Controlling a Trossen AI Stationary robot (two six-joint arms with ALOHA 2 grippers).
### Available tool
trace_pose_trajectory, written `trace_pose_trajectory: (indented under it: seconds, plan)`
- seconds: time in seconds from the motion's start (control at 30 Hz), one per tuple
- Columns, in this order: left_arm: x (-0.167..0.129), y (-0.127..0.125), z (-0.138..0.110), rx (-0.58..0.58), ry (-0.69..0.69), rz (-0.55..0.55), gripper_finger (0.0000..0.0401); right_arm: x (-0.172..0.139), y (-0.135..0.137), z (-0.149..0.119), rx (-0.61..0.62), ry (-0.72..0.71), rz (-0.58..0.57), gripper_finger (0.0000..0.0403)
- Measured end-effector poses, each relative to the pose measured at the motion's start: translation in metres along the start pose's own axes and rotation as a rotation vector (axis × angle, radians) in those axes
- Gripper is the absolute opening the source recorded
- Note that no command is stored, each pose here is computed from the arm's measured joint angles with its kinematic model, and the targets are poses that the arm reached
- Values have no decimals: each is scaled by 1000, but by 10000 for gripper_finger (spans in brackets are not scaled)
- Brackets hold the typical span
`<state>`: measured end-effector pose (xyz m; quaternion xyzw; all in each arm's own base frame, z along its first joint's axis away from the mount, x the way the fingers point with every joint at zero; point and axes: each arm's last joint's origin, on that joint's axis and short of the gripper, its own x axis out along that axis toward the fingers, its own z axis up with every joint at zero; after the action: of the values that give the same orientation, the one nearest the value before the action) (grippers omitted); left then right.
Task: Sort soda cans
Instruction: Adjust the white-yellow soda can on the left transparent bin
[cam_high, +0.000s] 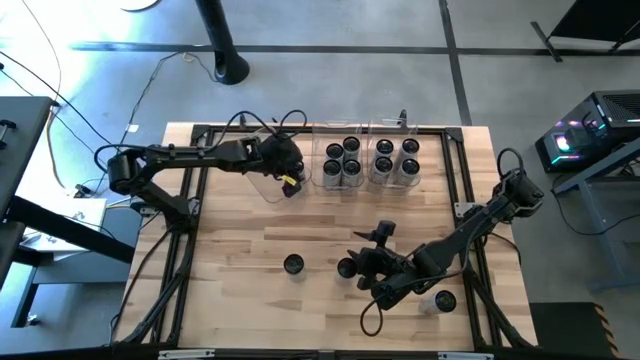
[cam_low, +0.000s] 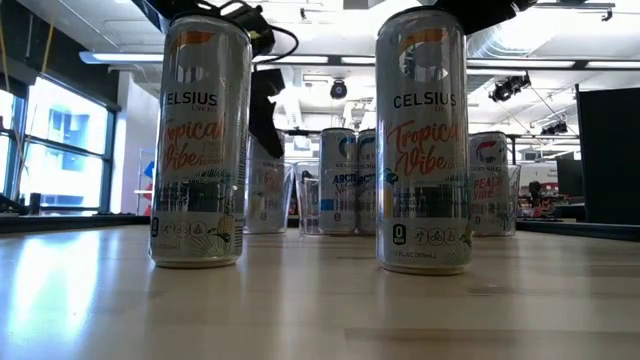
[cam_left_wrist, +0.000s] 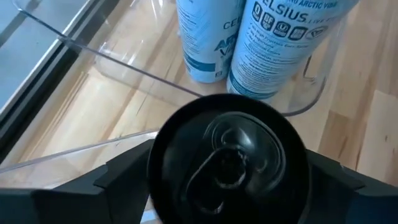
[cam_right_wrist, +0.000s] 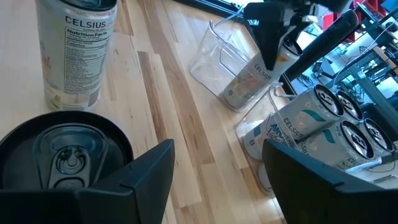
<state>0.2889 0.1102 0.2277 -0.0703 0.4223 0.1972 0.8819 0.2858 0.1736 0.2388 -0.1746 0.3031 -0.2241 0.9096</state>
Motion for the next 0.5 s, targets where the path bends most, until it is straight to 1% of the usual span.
trace_pose_trajectory:
  seconds: [0.13,0.27,0.4,0.5]
  plan:
    - [-10,1,1,-2,-12,4,313,0,0,0,0,0,0,238]
    - [-29,3,0,-15,-19,33,315,0,0,0,0,0,0,238]
    - [-56,8,-2,-72,38,130,315,0,0,0,0,-1,0,238]
    - [-81,10,-4,-121,48,205,316,0,0,0,0,-1,0,238]
